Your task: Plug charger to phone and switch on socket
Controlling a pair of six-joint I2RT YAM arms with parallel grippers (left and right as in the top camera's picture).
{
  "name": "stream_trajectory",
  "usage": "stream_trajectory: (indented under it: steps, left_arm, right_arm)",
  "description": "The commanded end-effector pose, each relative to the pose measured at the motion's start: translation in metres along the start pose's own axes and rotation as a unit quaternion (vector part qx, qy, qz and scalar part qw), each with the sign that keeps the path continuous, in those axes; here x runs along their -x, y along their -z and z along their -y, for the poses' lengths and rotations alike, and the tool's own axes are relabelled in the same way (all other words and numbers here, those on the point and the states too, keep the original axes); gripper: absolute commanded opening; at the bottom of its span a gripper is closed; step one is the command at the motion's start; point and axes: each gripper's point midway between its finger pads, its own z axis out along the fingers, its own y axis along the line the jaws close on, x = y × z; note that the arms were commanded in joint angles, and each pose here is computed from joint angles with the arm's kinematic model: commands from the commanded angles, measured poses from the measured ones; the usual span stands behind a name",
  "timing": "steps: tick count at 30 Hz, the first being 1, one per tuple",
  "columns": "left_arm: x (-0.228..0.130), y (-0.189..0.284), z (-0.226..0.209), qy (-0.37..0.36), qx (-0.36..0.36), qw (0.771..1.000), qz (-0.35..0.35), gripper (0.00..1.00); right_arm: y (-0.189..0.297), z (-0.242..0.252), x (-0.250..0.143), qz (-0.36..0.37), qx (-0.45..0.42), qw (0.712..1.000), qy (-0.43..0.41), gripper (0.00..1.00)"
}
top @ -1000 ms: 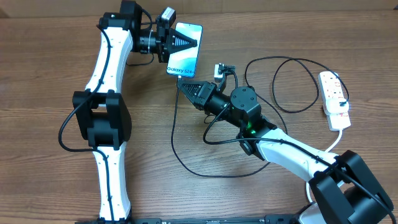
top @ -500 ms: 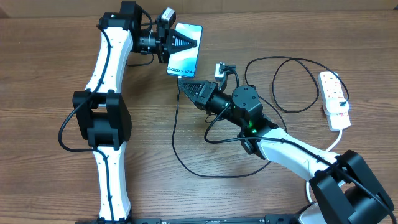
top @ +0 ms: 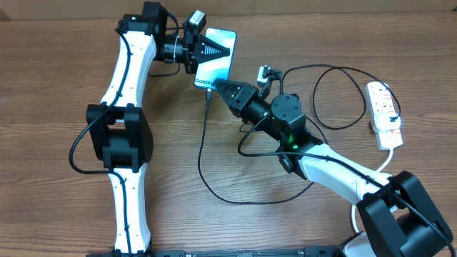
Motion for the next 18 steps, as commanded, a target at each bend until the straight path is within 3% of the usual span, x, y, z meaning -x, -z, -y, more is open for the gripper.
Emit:
stream_trajectory:
  steps: [1,3,6,11,15,18]
  left_arm:
    - [-0.009,0.000,0.037,-0.035,-0.030,0.999,-0.005,0.04]
    - [-0.009,0.000,0.037,-0.035,-0.030,0.999,-0.005,0.04]
    - [-0.008,0.000,0.037,-0.035,-0.030,0.999,-0.005,0.04]
    - [-0.007,0.000,0.037,-0.047,-0.029,0.998,-0.004,0.04]
    - [-0.005,0.002,0.036,-0.049,-0.028,0.998,-0.002,0.04]
    - [-0.005,0.002,0.034,-0.049,-0.021,0.999,-0.001,0.04]
  right_arm:
    - [-0.003,-0.006,0.008,0.016,0.006,1.000,0.007,0.36]
    - [-0.003,-0.007,0.006,0.010,0.007,1.000,0.007,0.43]
    - [-0.003,-0.009,-0.006,-0.028,0.016,0.999,0.009,0.61]
    - [0.002,-0.014,-0.027,-0.099,0.034,0.994,0.027,0.75]
    - [0.009,-0.012,-0.028,-0.138,0.040,0.989,0.027,0.78]
    - [0.014,-0.010,-0.029,-0.162,0.041,0.986,0.028,0.71]
